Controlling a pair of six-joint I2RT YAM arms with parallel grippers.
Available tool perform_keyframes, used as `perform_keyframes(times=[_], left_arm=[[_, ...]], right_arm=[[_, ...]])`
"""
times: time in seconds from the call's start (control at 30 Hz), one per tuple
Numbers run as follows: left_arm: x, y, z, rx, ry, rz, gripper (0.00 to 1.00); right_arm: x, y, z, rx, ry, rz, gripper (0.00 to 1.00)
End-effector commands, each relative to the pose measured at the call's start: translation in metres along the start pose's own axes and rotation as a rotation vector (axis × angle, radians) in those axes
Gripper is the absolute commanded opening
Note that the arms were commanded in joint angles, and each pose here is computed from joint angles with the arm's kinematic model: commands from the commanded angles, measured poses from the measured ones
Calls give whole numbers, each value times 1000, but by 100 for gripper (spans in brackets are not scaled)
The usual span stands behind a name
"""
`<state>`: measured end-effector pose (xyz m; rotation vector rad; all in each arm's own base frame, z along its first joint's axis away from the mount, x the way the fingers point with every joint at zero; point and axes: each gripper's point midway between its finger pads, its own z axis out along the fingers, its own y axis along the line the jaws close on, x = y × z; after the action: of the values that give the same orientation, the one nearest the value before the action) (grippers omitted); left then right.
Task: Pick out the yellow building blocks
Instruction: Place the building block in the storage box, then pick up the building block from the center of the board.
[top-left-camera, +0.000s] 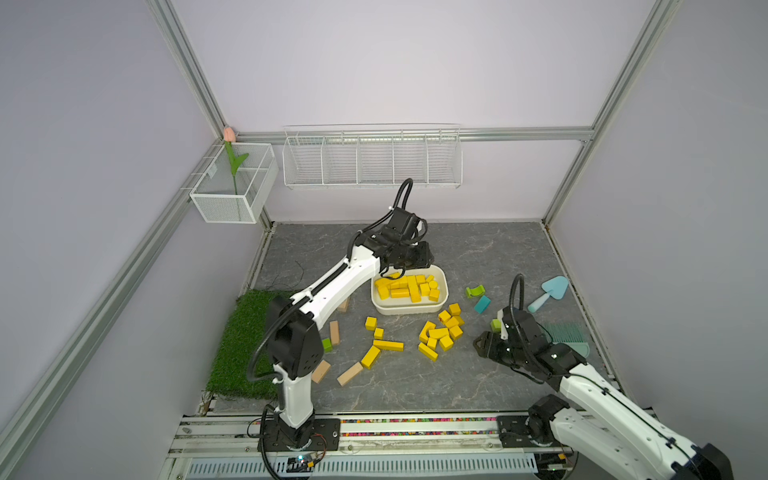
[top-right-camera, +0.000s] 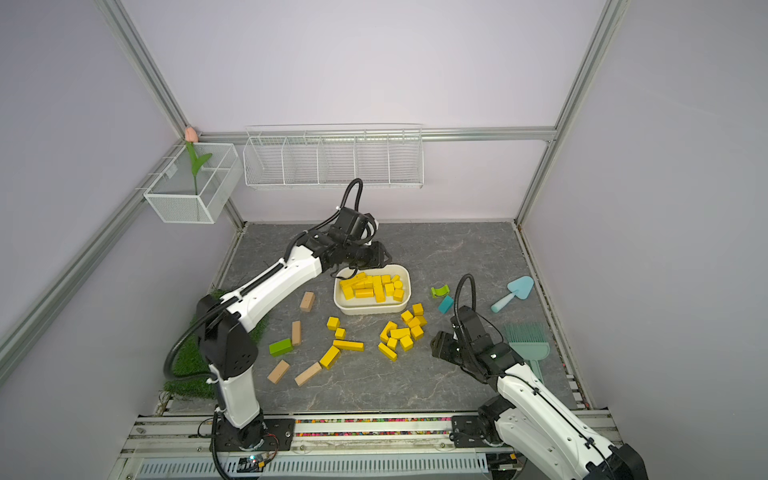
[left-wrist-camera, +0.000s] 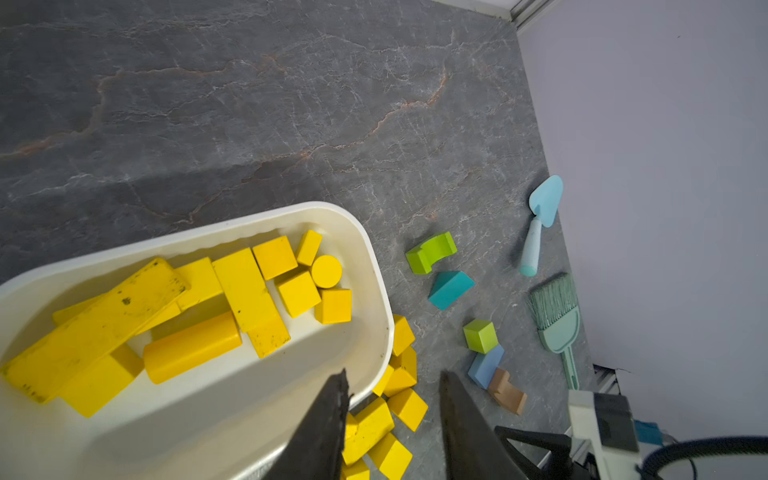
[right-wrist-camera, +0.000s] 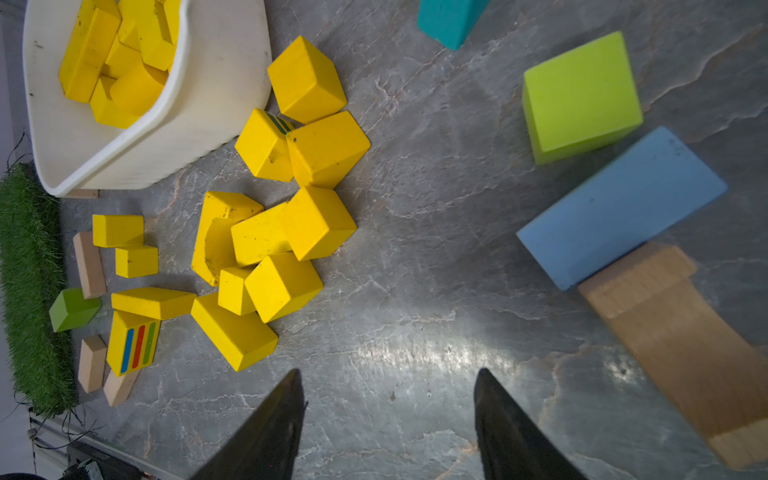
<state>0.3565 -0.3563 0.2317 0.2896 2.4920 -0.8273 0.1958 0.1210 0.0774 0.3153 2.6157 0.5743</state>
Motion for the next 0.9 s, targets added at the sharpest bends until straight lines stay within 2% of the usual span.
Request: perform_keyframes(times=[0.0,0.23,0.43,0.53,0.67,0.87], left_arm=[[10,13,-12,-3,-81,24,39],[52,58,-68,-75,-264,62,38],[84,117,-124,-192,-543,19,41],[101,136,-139,-184,-658,3,42],[113,135,-163,-106,-761,19,51],[126,137,-174,-33,-836,14,72]], right_arm=[[3,-2,3,5,16,2,66],[2,1,7,10,45,-8,67],[3,7,22,38,126,-15,66],[0,13,31,44,162,-22,65],[-9,22,41,44,177,-31,64],[-18,29,54,49,175,-37,64]])
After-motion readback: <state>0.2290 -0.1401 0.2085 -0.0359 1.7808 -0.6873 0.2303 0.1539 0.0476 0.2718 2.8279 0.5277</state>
